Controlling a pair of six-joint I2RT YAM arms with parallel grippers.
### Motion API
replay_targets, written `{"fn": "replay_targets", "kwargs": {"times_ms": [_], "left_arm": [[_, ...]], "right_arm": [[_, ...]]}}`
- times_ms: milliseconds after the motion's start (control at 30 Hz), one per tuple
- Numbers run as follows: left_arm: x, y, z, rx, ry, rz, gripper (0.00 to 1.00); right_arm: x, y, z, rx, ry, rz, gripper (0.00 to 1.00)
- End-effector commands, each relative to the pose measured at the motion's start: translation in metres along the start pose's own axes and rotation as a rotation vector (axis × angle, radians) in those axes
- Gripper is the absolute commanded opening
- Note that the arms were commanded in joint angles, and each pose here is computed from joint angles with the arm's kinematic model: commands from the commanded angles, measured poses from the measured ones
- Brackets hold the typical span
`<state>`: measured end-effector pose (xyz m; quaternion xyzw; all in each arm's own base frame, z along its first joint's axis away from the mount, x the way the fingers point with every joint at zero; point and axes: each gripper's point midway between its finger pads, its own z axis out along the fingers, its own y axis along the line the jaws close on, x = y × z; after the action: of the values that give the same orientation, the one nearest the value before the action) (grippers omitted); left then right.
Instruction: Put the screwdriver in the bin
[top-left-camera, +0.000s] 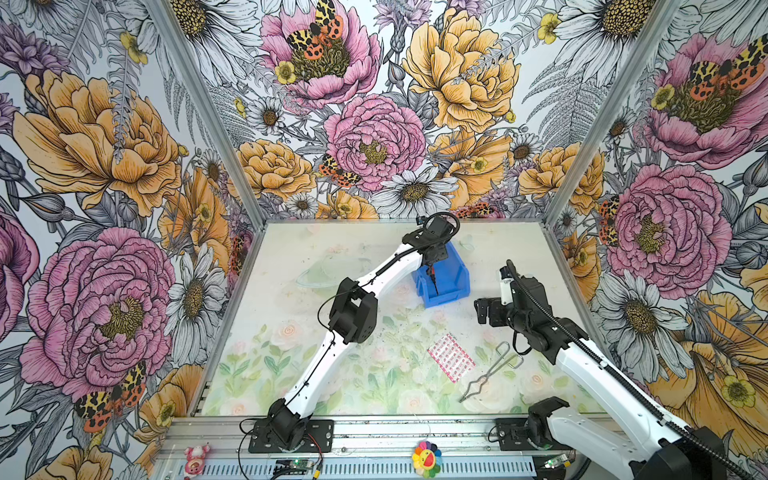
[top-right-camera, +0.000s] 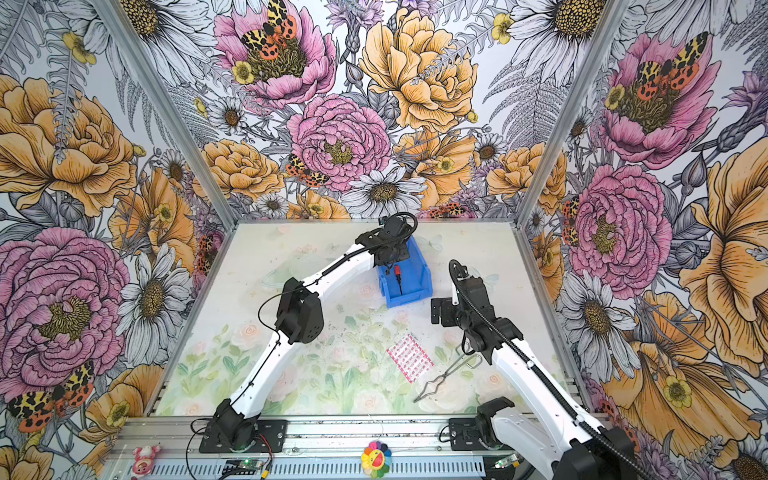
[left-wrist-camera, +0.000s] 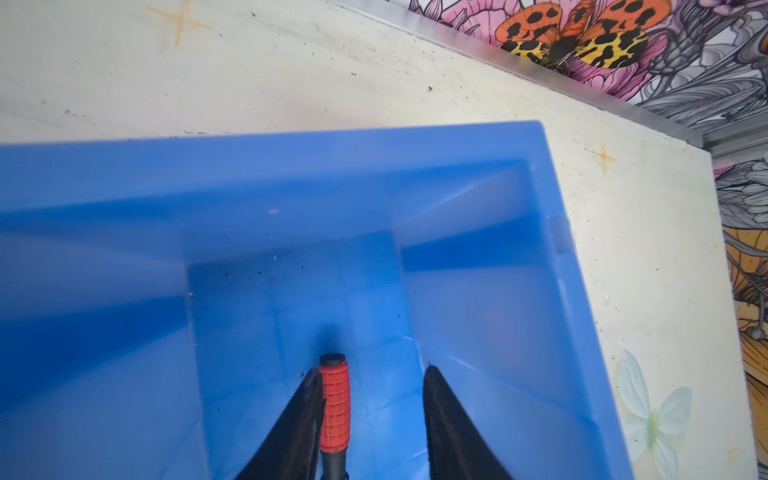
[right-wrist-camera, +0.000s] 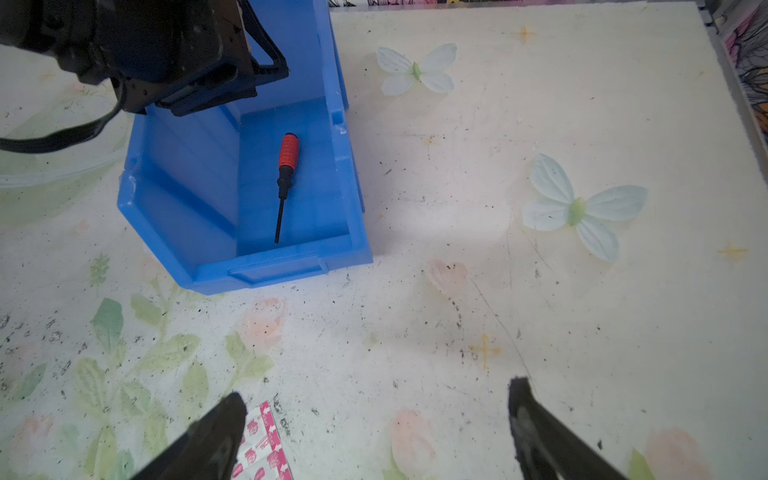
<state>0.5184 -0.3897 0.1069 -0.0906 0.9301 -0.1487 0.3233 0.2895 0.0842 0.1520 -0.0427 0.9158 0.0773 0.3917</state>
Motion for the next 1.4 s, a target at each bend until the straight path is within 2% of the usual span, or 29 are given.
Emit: {"fn": "replay_targets", "kwargs": {"times_ms": [0, 67, 367, 467, 600, 867, 967, 1133, 1267, 1367], "left_arm": [[-0.033, -0.022, -0.045, 0.078, -0.064, 0.014, 0.44], [-0.04, -0.03, -0.058, 0.099, -0.083, 0.038, 0.47], [-0.056, -0.05, -0.131, 0.154, -0.154, 0.152, 0.76], [-0.054, -0.052, -0.156, 0.155, -0.172, 0.194, 0.87], [-0.05, -0.039, -0.183, 0.126, -0.186, 0.226, 0.98], [-0.026, 0.02, -0.226, -0.017, -0.212, 0.362, 0.99], [-0.022, 0.048, -0.248, -0.04, -0.251, 0.37, 0.99], [-0.014, 0.103, -0.271, -0.097, -0.331, 0.332, 0.99], [-0.005, 0.147, -0.279, -0.117, -0.371, 0.285, 0.99], [-0.001, 0.187, -0.278, -0.144, -0.406, 0.209, 0.99]], "right_arm": [[-0.013, -0.001, -0.008, 0.0, -0.047, 0.008, 0.99], [-0.015, 0.001, -0.011, -0.011, -0.059, 0.006, 0.99], [-0.025, -0.016, -0.038, 0.068, -0.166, 0.005, 1.0], [-0.027, -0.018, -0.046, 0.078, -0.195, 0.015, 1.0], [-0.028, -0.022, -0.054, 0.087, -0.231, 0.035, 1.0], [-0.017, -0.041, -0.053, 0.192, -0.232, 0.054, 0.99], [-0.016, -0.046, -0.047, 0.223, -0.219, 0.051, 1.0], [-0.016, -0.059, -0.047, 0.3, -0.238, 0.069, 0.99], [-0.022, -0.066, -0.056, 0.326, -0.321, 0.083, 0.99], [-0.024, -0.066, -0.061, 0.316, -0.383, 0.063, 1.0]]}}
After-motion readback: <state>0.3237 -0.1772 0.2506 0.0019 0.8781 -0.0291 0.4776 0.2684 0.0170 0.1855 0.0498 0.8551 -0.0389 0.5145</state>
